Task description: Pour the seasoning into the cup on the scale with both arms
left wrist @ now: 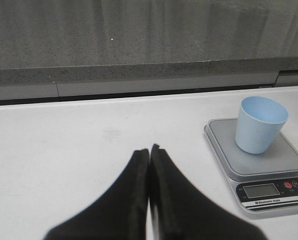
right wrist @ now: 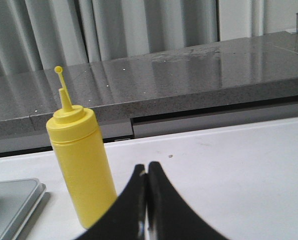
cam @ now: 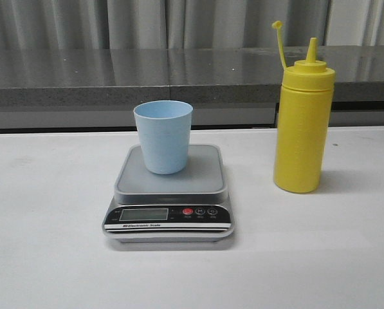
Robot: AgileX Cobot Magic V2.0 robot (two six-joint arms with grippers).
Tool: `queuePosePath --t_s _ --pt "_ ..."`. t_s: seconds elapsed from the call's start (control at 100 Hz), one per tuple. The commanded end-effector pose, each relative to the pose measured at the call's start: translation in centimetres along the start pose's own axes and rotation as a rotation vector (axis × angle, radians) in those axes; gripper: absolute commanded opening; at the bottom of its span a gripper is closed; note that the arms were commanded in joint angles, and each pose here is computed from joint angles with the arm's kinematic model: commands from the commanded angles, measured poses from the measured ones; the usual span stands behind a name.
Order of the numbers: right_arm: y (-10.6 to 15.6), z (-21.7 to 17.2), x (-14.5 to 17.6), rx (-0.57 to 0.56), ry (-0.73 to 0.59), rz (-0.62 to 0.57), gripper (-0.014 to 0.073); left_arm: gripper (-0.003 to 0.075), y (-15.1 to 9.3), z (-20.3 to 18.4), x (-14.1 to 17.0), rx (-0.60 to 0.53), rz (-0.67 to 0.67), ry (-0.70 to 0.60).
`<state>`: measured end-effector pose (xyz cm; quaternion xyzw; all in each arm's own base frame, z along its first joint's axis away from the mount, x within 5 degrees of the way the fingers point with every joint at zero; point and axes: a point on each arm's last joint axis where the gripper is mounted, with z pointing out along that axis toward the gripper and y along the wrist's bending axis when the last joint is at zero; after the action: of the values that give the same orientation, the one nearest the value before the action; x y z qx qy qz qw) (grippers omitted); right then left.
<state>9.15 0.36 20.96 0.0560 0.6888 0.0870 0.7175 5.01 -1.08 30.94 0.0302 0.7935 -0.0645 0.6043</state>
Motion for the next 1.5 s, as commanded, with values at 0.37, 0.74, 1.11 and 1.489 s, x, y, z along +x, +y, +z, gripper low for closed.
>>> queuePosePath --t_s 0.37,0.74,1.11,1.489 --pt "0.2 -2.1 -1.2 -0.012 -0.1 -0.093 -0.0069 -0.002 0.0 -0.3 -1.5 -0.004 -0.016 -0.092" --pt "0.1 -3.8 -0.6 -0.003 -0.092 -0.094 -0.0069 -0.002 0.0 -0.3 -1.5 -0.004 -0.016 -0.092" --pt "0.0 -3.8 -0.2 0.005 -0.048 -0.095 -0.0069 -0.002 0.0 -0.3 -1.5 -0.004 -0.016 -0.092" --pt "0.0 -3.8 -0.2 0.005 -0.048 -0.095 -0.0069 -0.002 0.0 -0.3 -1.5 -0.004 -0.016 -0.092"
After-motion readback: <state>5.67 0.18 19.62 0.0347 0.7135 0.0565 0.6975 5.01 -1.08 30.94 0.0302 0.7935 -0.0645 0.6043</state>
